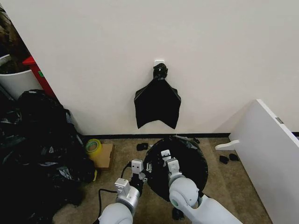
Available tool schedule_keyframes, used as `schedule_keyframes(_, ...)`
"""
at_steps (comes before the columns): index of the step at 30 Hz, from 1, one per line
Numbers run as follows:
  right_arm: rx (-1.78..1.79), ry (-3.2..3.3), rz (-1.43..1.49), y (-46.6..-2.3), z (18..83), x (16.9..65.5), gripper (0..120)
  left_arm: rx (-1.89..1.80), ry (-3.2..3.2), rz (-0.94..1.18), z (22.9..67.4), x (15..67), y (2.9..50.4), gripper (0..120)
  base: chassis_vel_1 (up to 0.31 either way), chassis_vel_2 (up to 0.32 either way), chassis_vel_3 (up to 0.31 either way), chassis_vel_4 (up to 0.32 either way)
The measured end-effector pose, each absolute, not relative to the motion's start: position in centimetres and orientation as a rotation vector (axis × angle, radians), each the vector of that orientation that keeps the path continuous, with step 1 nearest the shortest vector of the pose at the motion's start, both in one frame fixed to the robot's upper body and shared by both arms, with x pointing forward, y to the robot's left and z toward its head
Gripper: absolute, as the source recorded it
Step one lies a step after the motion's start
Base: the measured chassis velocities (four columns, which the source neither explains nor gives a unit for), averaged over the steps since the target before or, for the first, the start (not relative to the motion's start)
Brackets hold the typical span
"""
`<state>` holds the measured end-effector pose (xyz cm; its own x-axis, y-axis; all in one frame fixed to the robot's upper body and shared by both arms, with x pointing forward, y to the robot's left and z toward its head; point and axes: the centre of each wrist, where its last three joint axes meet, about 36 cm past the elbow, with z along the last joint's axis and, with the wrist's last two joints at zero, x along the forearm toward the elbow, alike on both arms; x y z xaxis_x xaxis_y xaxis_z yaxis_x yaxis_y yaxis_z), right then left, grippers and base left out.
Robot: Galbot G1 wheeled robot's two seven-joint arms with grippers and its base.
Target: Place the garbage bag over the trash bin.
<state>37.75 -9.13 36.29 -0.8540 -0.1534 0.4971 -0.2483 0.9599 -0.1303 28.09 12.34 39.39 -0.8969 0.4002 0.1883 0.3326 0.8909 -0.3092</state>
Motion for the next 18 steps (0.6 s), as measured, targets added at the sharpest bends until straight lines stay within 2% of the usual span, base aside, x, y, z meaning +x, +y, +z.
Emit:
schedule_keyframes(7,0.267,-2.627,0.344,-9.6,35.3,37.7,0,-0.56,-2.818,0.371,39.2,27.8,12.6,0,0.0,0.0,0.0,0.0)
schedule_keyframes(13,0.331,-2.667,0.283,-10.3,38.2,36.0,0,-0.514,-2.806,0.401,39.1,28.5,12.6,0,0.0,0.0,0.0,0.0)
schedule_keyframes(16,0.384,-2.681,0.224,-10.9,39.9,35.0,5,-0.464,-2.786,0.423,39.2,29.1,12.7,0,0.0,0.0,0.0,0.0)
schedule_keyframes(18,0.457,-2.691,0.136,-12.3,42.2,33.5,16,-0.363,-2.712,0.499,39.7,30.3,13.1,0,0.0,0.0,0.0,0.0)
